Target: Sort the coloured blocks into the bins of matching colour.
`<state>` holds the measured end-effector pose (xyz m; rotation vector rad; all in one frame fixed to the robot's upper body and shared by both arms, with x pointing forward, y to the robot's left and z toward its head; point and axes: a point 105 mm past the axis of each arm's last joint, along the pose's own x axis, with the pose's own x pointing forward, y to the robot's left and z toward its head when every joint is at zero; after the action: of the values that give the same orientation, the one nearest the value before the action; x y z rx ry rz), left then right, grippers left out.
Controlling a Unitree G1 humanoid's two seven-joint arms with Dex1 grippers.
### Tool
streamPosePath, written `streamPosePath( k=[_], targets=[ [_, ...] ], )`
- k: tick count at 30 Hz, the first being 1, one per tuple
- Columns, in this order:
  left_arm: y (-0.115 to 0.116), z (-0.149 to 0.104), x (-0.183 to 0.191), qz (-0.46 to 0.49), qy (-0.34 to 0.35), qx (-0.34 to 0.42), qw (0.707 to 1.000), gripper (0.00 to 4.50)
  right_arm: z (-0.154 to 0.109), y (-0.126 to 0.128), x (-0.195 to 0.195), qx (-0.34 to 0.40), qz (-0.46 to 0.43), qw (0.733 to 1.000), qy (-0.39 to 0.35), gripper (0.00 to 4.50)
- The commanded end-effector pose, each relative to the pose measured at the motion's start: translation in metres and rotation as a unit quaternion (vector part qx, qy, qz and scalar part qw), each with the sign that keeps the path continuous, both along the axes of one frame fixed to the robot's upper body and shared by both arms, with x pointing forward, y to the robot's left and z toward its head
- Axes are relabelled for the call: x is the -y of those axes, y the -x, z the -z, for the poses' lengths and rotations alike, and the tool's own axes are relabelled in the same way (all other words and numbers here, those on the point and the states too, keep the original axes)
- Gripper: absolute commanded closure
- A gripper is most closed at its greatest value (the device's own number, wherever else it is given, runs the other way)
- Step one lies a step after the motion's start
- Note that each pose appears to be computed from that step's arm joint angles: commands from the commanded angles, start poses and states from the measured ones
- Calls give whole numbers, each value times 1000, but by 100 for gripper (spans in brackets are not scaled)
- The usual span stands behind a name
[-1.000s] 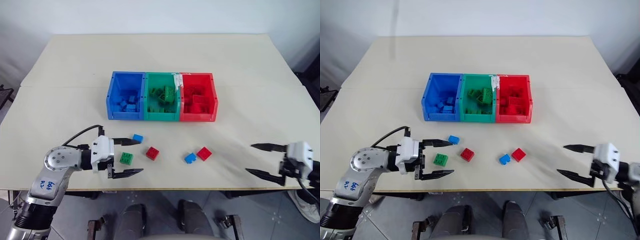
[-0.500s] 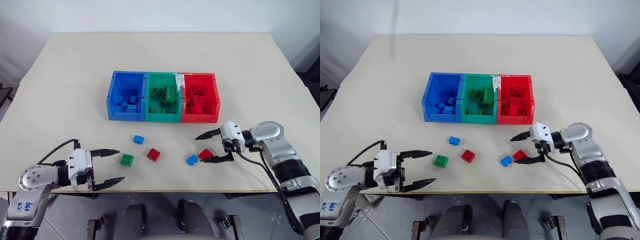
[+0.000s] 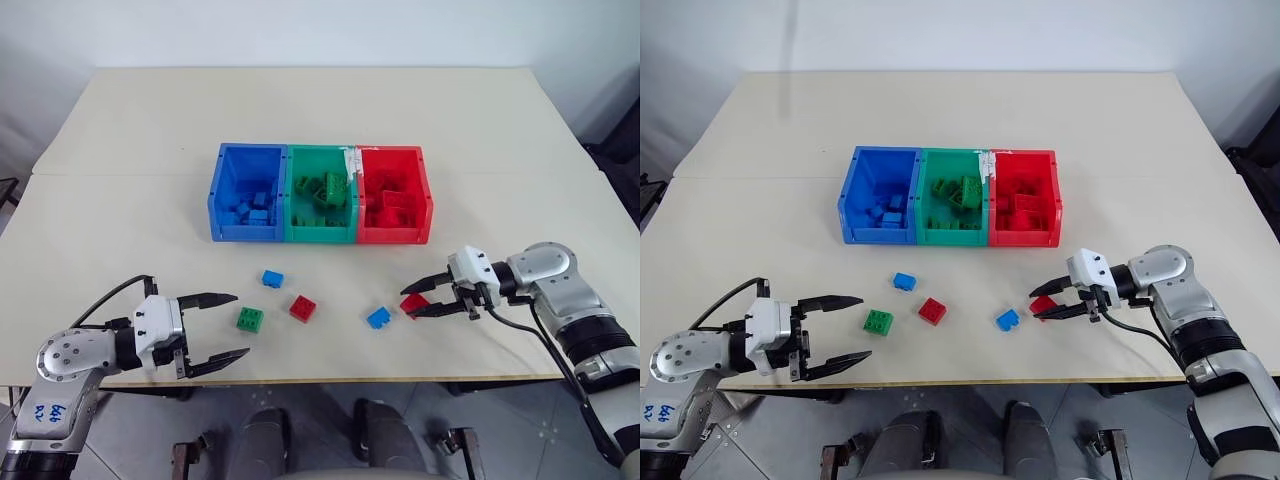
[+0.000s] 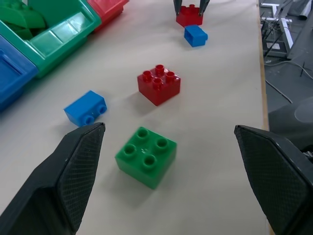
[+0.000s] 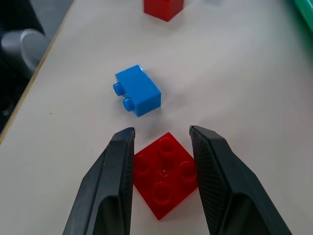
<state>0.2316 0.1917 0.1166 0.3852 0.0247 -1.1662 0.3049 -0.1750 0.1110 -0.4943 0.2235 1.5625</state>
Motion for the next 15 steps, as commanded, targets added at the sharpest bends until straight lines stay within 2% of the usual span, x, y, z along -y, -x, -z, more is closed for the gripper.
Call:
streamPosePath(
  k=[1,7,15],
  targets=[
    [-2,-3,2,6,0,14,1000,0,-16,7,2,-23,-22,999,-4,240],
    [-1,-5,6,16,0,16,1000,0,-22,5,0,15,-45,999,15,43],
    [0,-5,18,50,-3,16,999,0,3,-1,2,25,-74,993,84,43]
  ],
)
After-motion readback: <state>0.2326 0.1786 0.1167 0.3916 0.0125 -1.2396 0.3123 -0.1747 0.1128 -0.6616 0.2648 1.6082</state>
